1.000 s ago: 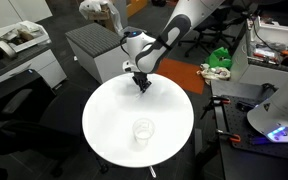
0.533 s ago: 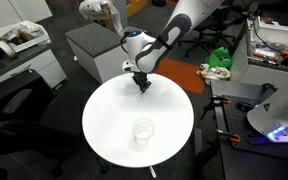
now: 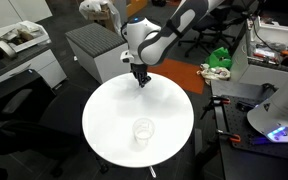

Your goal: Place the marker in the cup

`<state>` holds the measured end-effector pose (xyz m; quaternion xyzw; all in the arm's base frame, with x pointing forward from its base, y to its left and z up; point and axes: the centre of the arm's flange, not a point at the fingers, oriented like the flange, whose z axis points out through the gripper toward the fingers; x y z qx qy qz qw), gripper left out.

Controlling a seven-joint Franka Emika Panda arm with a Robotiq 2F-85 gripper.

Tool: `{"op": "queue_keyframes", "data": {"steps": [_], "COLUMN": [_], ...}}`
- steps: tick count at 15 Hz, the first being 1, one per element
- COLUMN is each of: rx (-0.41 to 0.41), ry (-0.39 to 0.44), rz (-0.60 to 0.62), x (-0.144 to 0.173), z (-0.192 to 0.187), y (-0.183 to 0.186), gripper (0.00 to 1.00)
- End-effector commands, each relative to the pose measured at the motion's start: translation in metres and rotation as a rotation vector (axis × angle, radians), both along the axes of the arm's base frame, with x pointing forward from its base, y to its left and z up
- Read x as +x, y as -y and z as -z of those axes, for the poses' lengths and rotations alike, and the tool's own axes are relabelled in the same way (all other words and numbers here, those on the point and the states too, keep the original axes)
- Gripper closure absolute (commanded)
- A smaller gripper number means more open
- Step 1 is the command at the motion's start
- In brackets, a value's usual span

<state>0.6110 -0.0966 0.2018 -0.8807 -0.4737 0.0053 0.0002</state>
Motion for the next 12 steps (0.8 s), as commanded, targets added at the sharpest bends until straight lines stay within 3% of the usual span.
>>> {"op": "queue_keyframes", "data": {"steps": [1,12], "rx": [-0.051,-0.213], "ry": [0.030,0.107], "rz": [0.026,-0.035], "x": [-0.020,-0.013], "z": [-0.042,-0.096], "y": [-0.024,-0.110], "gripper": [0.97,0.97]}}
